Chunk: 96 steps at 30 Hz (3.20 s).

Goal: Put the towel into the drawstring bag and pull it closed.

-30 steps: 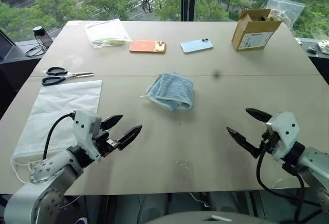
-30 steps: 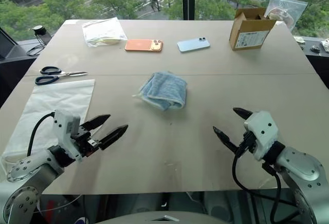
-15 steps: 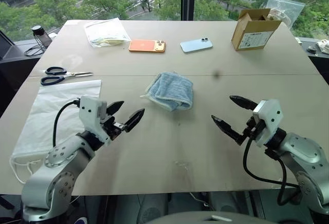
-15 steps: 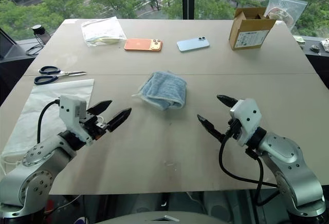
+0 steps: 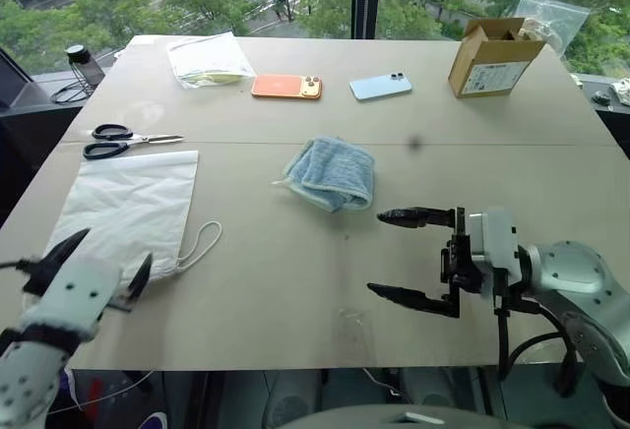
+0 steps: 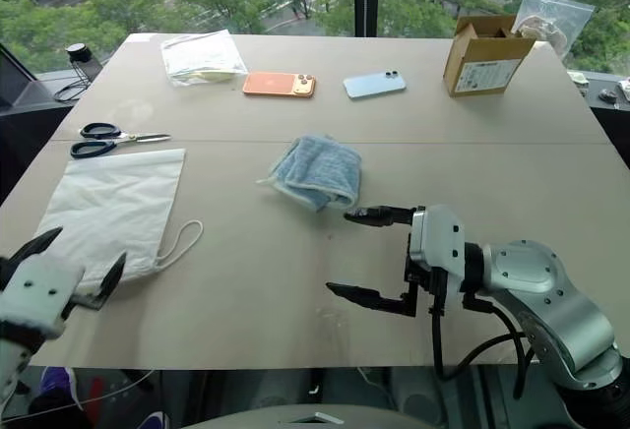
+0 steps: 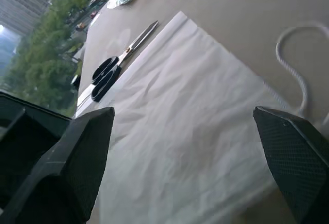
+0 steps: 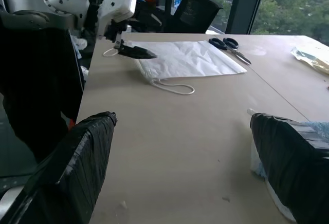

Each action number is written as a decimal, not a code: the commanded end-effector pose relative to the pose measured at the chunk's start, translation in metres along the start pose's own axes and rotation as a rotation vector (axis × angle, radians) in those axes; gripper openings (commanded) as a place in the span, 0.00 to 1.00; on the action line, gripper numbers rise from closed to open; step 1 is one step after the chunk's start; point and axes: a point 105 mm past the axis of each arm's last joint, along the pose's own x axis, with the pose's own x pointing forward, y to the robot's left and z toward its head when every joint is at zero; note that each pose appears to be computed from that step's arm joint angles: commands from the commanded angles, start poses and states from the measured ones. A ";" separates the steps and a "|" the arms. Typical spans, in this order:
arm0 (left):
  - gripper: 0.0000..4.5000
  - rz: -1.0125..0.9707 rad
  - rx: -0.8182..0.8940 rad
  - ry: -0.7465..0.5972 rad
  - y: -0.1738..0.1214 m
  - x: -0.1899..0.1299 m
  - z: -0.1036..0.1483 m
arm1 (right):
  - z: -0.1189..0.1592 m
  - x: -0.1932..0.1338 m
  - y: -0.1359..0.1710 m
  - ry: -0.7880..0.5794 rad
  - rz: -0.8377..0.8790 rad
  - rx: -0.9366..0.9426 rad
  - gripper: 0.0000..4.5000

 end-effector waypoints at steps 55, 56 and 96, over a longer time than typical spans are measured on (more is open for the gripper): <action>0.99 0.014 0.422 -0.039 0.004 0.006 -0.032 | -0.005 0.005 -0.014 -0.068 -0.022 -0.064 1.00; 0.99 0.022 0.418 -0.036 0.004 0.008 -0.032 | -0.005 0.005 -0.014 -0.067 -0.023 -0.065 1.00; 0.01 -0.718 -1.048 0.183 -0.066 0.086 0.099 | -0.036 0.017 -0.071 0.171 -0.298 0.045 1.00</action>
